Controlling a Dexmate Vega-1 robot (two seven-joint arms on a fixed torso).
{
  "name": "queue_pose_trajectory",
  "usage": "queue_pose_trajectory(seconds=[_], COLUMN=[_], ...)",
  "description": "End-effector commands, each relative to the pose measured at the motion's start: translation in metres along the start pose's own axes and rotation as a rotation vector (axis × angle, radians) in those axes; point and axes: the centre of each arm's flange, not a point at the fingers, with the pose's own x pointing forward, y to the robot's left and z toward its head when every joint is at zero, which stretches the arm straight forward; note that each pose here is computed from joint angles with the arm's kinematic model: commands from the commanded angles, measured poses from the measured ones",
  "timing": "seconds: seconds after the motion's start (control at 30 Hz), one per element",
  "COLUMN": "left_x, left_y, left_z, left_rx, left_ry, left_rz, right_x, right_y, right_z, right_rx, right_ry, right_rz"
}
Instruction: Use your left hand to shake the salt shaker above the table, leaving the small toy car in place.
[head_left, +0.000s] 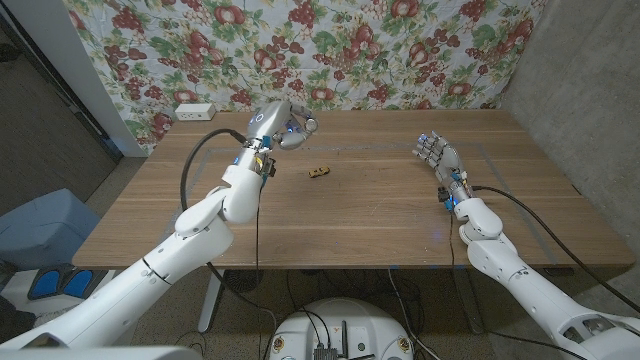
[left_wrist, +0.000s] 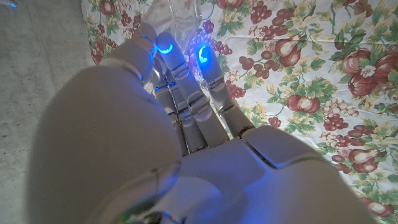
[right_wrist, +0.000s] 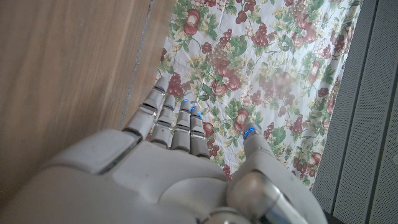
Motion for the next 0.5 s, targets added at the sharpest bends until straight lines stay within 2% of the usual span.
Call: queue_pose_trajectory(seconds=[0.03,0.5], left_x=[0.0110,0.0108], left_y=[-0.0015,-0.0019], left_z=[-0.0024,-0.0062], left_rx=[0.045,0.032], left_ry=[0.037,0.033], left_rz=[-0.097,-0.083], right_x=[0.0077,0.0113], right_y=[-0.0002,0.0014], right_z=[-0.0009,-0.0023], right_rx=[0.000,0.000], right_ry=[0.005,0.011], right_rz=[0.003,0.004])
